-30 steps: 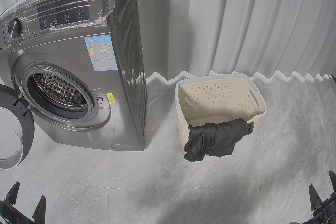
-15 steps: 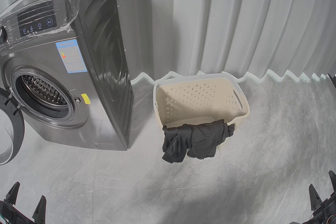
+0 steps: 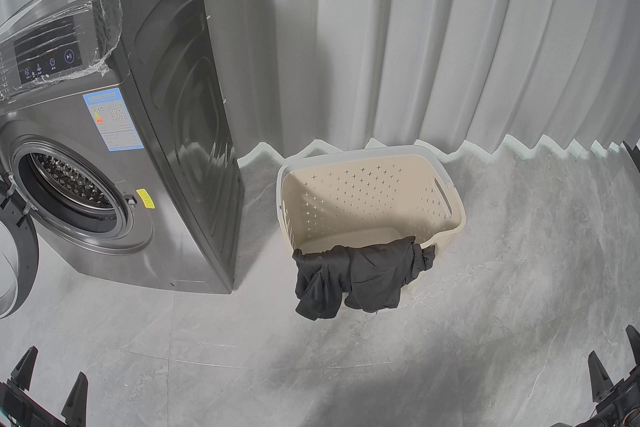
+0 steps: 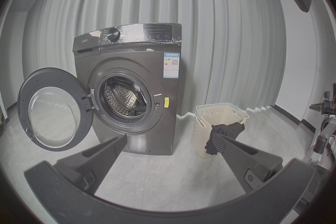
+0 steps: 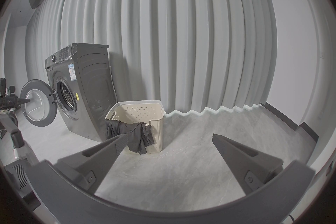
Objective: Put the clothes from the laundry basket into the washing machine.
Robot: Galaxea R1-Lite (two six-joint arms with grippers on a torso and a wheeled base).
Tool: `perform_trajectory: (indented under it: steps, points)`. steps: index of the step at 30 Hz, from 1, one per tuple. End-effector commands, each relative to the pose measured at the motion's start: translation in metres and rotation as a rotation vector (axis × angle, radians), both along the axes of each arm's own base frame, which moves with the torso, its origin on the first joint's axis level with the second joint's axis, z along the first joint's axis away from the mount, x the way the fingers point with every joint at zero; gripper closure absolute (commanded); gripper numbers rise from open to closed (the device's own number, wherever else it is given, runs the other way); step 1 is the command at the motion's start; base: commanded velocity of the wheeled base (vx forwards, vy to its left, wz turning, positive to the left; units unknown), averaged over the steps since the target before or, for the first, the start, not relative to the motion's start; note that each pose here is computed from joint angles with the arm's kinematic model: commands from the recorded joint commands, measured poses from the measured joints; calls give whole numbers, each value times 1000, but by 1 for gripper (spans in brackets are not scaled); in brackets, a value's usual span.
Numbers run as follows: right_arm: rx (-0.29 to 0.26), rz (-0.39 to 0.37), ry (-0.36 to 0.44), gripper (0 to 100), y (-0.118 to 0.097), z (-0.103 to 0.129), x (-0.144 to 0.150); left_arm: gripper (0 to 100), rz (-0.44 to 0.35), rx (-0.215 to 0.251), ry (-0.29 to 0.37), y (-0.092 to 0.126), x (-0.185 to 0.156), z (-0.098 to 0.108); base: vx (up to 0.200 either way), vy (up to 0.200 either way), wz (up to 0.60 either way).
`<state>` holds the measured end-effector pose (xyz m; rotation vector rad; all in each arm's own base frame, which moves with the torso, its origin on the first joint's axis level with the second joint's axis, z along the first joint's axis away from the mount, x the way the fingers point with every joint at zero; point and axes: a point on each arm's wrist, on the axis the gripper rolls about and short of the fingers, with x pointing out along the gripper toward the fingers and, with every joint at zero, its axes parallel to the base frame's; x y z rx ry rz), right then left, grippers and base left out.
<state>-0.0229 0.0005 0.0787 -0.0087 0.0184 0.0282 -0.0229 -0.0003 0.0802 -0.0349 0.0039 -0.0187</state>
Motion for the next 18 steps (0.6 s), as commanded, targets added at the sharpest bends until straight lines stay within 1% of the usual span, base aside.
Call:
perform_trajectory:
  steps: [1,7,18]
  points:
    - [0,1,-5,0,0,-4,0,0,0,0,-2,0,0,-4,200,0,0]
    - [6,-1,-17,0,0,-3,0,0,0,0,-2,0,0,-4,0,0,0]
    - [6,-8,-18,0,0,-3,0,0,0,0,-2,0,0,-4,0,-200,0]
